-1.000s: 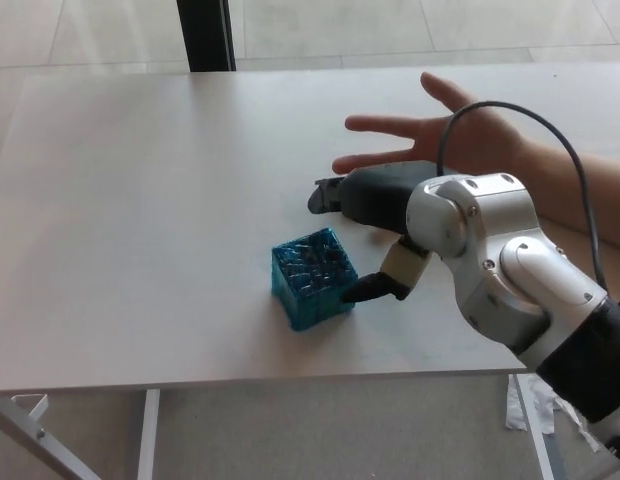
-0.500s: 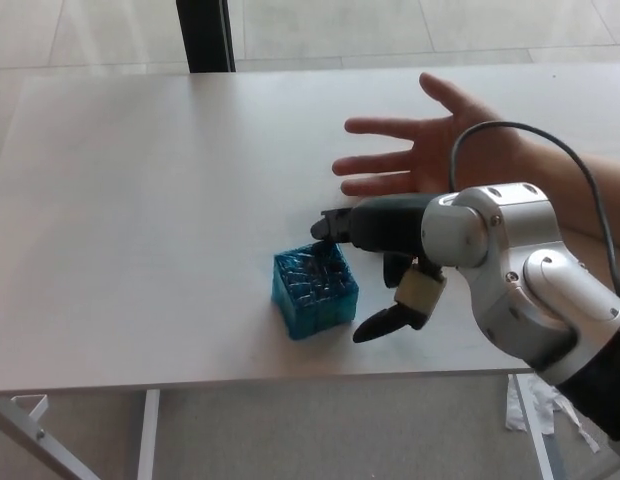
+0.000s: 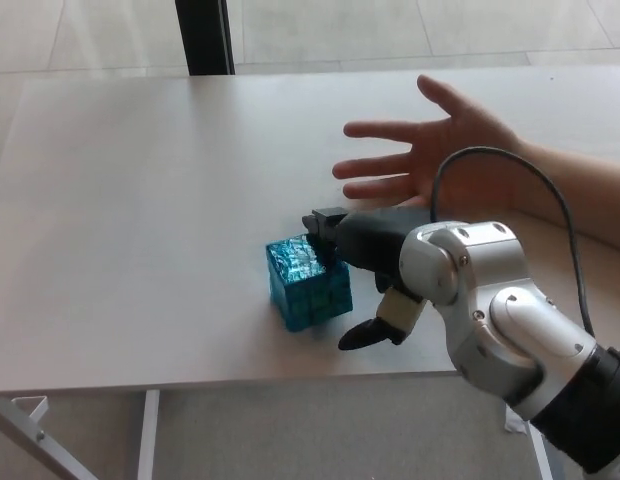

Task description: The robot uses its right hand to pick up a cube kept in the middle of the desk infront of it and hands it to a person

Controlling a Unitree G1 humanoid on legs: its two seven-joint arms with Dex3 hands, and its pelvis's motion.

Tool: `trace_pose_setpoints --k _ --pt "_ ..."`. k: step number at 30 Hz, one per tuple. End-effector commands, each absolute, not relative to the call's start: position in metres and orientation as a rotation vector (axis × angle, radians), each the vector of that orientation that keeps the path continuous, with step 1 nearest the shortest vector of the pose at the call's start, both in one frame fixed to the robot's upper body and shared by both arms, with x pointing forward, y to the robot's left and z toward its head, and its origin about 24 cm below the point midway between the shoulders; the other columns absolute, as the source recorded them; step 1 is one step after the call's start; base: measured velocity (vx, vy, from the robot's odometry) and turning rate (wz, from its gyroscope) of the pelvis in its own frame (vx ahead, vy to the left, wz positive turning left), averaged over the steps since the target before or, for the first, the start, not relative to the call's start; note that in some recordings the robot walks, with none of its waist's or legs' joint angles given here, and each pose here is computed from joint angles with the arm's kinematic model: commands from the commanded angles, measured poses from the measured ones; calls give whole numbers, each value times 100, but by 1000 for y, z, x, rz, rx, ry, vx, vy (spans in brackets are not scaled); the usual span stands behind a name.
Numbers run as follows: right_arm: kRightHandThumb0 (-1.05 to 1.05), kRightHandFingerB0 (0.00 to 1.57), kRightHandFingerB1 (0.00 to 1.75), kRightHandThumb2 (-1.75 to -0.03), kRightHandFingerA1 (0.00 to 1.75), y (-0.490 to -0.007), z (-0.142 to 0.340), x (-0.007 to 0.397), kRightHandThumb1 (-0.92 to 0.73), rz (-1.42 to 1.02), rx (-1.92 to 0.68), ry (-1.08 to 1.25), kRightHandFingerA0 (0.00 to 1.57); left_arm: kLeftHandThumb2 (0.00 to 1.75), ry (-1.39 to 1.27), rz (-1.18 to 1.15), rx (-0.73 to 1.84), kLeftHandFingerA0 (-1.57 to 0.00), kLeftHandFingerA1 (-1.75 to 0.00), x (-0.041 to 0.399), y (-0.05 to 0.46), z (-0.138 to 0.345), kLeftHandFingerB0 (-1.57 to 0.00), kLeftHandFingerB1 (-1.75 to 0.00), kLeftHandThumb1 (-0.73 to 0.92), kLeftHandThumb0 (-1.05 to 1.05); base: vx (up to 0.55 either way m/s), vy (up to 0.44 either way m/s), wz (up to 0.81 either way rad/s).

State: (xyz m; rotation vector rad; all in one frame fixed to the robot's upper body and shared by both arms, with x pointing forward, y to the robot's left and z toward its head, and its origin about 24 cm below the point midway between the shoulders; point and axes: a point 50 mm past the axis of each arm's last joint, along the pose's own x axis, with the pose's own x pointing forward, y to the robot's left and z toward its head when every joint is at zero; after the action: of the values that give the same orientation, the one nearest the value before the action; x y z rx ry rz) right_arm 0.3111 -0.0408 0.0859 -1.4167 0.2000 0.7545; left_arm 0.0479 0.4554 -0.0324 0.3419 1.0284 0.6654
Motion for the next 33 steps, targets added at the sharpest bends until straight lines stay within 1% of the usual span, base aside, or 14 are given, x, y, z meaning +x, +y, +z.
trace_pose_setpoints --k 1,11,12,13,14,17,19,20,22,28,29,30,31,33 --pt "-84 4 41 -83 125 -42 62 306 -47 677 -1445 201 76 63 1022 661 378 -69 -58 50 460 -26 -58 -40 76 -74 0 0 0" --pt "-76 13 47 -82 126 -42 52 304 -45 522 -1428 126 83 63 1020 655 383 -71 -58 52 459 -27 -57 -41 76 -72 0 0 0" --pt "-71 16 40 -59 129 -42 52 304 -56 504 -1438 123 64 63 1015 652 382 -70 -57 52 459 -26 -57 -41 76 -72 0 0 0" --pt "-70 18 39 -58 127 -42 52 304 -56 496 -1431 120 64 63 1015 653 382 -69 -57 53 459 -26 -56 -41 76 -71 0 0 0" --pt "-74 16 48 -82 124 -42 51 303 -45 474 -1408 102 81 63 1013 644 388 -67 -57 53 459 -26 -55 -41 77 -73 0 0 0" --pt "-70 16 49 -82 126 -43 50 303 -45 445 -1373 84 88 63 1015 635 394 -66 -56 55 458 -28 -56 -40 76 -73 0 0 0" --pt "-63 29 53 -81 127 -39 47 301 -44 412 -1345 37 88 63 1023 635 398 -67 -57 55 458 -28 -56 -40 77 -73 0 0 0" --pt "-55 36 46 -57 129 -39 46 300 -55 403 -1338 28 78 63 1025 633 399 -68 -57 55 457 -28 -56 -40 77 -73 0 0 0" --pt "-50 38 49 -58 128 -38 42 299 -53 381 -1314 5 77 63 1025 634 392 -67 -57 55 457 -29 -56 -40 76 -73 0 0 0" --pt "-31 61 58 -60 153 -36 30 294 -52 333 -1305 -117 85 64 1023 622 404 -70 -58 59 456 -30 -58 -41 76 -75 0 0 0" --pt "-30 62 61 -62 155 -36 28 294 -55 334 -1313 -126 82 100 1020 622 404 -66 -68 59 456 -30 -53 -56 58 -75 0 0 0" --pt "-28 68 66 -64 160 -36 26 294 -59 339 -1323 -142 82 63 1015 621 403 -68 -59 60 456 -29 -56 -40 75 -76 0 0 0" --pt "-33 79 73 -62 167 -37 24 294 -60 338 -1327 -172 86 63 1012 619 397 -65 -57 61 456 -29 -57 -40 75 -75 0 0 0" --pt "-33 79 73 -62 167 -38 23 294 -60 333 -1325 -192 86 63 1011 619 391 -65 -57 61 455 -29 -57 -40 75 -75 0 0 0"
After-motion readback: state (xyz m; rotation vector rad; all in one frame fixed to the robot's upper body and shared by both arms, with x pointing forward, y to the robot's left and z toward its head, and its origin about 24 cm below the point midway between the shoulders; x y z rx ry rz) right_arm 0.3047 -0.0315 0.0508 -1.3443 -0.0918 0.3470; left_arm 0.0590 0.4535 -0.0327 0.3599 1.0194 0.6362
